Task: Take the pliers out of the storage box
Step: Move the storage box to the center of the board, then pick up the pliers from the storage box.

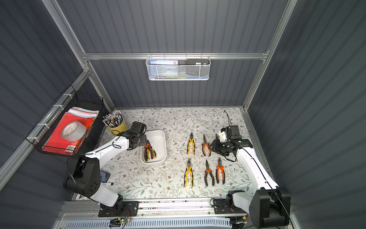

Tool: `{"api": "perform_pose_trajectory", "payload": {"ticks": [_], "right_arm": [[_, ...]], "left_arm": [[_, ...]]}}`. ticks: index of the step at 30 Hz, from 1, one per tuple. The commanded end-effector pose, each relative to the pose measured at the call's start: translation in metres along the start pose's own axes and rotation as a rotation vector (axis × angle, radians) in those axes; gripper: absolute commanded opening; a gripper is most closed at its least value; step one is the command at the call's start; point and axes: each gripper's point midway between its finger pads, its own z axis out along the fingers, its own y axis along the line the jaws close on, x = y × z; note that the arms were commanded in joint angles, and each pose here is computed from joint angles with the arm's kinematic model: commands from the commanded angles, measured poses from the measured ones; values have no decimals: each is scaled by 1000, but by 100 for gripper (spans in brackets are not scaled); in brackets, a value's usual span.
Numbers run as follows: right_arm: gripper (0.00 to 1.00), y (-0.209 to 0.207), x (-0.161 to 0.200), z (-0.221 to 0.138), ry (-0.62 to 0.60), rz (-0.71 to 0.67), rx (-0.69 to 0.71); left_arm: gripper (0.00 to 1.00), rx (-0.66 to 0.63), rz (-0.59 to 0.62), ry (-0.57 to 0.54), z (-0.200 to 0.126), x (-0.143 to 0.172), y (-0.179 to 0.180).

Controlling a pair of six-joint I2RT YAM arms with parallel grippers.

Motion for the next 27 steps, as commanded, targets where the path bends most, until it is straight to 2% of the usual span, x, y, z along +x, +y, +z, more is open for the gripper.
{"api": "perform_pose_trajectory", "payload": {"ticks": [1, 6, 12, 15, 21, 27], "right_arm": [[44, 3, -5, -6, -13, -15, 18], [43, 8, -10, -6, -25, -10, 8], [42, 6, -7, 1, -8, -5, 7], [42, 3, -2, 5, 2, -4, 11], [42, -6, 9, 12, 30, -8, 26], [42, -13, 17, 18, 48, -13, 39]], "left_arm": [[67, 105, -99, -140, -46, -46, -7], [60, 285, -167, -136, -76, -49, -34], [56, 408, -170, -62, -78, -18, -71], [52, 413, -189, -39, -70, -6, -74], [53, 378, -163, 37, -48, 23, -82], [54, 413, -161, 115, -28, 46, -94]]}}
